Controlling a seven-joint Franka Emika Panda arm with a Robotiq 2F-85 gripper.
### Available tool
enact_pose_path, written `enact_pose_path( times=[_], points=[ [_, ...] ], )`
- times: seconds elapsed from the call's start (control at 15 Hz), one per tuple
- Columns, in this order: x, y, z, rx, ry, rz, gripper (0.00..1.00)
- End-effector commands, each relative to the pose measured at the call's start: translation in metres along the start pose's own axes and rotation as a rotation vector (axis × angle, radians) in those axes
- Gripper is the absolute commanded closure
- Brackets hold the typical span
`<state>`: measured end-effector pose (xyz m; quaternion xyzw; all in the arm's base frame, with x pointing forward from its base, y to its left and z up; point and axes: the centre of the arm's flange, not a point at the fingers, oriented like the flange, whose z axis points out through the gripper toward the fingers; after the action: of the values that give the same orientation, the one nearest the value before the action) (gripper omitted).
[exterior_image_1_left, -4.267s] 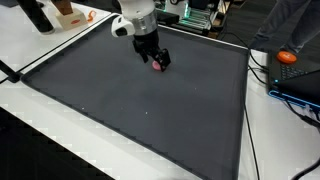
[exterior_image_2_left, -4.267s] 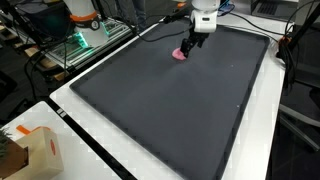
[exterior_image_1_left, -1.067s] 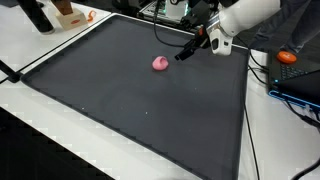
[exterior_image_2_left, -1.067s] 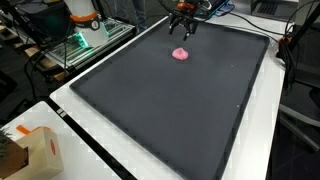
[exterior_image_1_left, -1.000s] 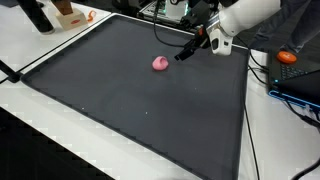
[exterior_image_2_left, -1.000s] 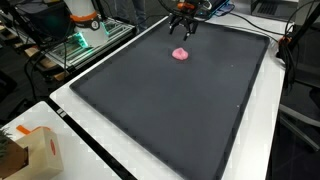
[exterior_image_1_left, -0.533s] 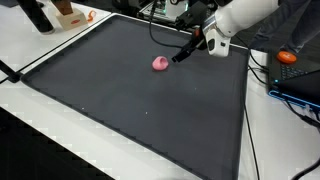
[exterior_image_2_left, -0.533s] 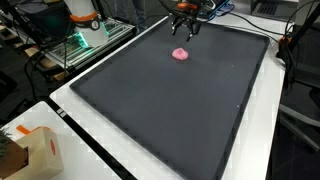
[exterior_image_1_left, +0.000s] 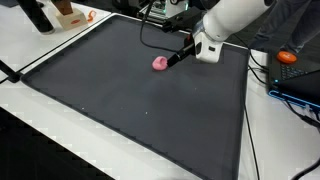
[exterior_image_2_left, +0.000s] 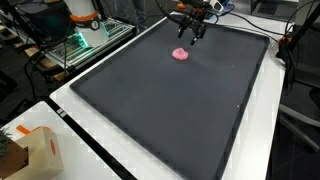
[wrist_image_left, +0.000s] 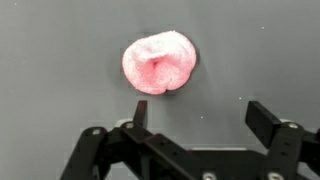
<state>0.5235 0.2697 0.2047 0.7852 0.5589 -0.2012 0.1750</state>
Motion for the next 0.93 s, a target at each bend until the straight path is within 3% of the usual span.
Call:
enact_pose_path(
  times=[0.0,0.33,0.87],
  points=[
    [0.002,0.028,0.004,0.08,0.08,0.166,0.0],
    [-0.018,0.067,0.009,0.177,0.161,0.398,0.0],
    [-0.082,0.118,0.036,0.359,0.212,0.773,0.0]
  ],
)
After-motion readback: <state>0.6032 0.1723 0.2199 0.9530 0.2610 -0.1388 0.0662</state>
